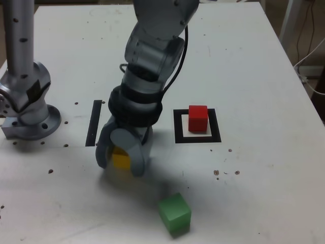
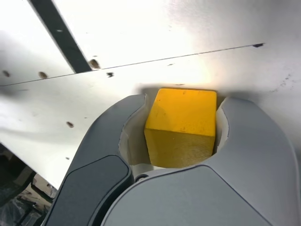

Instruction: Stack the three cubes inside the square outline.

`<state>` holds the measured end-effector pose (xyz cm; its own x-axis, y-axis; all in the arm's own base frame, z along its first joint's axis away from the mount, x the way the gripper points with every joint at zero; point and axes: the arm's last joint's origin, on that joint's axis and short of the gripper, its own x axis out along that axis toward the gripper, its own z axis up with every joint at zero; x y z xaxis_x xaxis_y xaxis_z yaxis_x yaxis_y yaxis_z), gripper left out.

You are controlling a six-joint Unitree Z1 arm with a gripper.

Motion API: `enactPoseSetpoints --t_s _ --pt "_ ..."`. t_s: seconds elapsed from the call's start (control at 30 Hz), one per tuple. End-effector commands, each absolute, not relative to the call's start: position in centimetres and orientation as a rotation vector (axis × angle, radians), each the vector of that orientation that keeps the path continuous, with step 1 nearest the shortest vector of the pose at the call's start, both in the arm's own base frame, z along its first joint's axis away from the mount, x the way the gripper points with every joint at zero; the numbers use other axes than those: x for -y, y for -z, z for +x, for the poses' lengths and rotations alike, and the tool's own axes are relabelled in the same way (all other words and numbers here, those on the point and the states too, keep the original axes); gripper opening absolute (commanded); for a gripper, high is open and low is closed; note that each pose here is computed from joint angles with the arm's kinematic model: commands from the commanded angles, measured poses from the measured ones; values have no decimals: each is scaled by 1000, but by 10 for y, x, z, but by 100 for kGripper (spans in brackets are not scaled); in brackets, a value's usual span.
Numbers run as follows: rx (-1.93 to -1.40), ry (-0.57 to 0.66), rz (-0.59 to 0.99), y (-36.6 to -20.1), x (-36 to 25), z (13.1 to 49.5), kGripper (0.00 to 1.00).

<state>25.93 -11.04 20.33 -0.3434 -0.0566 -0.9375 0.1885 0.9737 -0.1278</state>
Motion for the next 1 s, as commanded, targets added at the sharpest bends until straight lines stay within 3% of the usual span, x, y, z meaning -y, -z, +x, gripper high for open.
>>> enactPoseSetpoints --t_s 0.0,0.23,0.4,0.97 --pt "-1900 223 113 -218 112 265 20" --pt "-1862 143 153 -265 111 294 20" --pt "-1828 119 145 -283 102 313 20" --pt "-1799 93 73 -283 45 359 20"
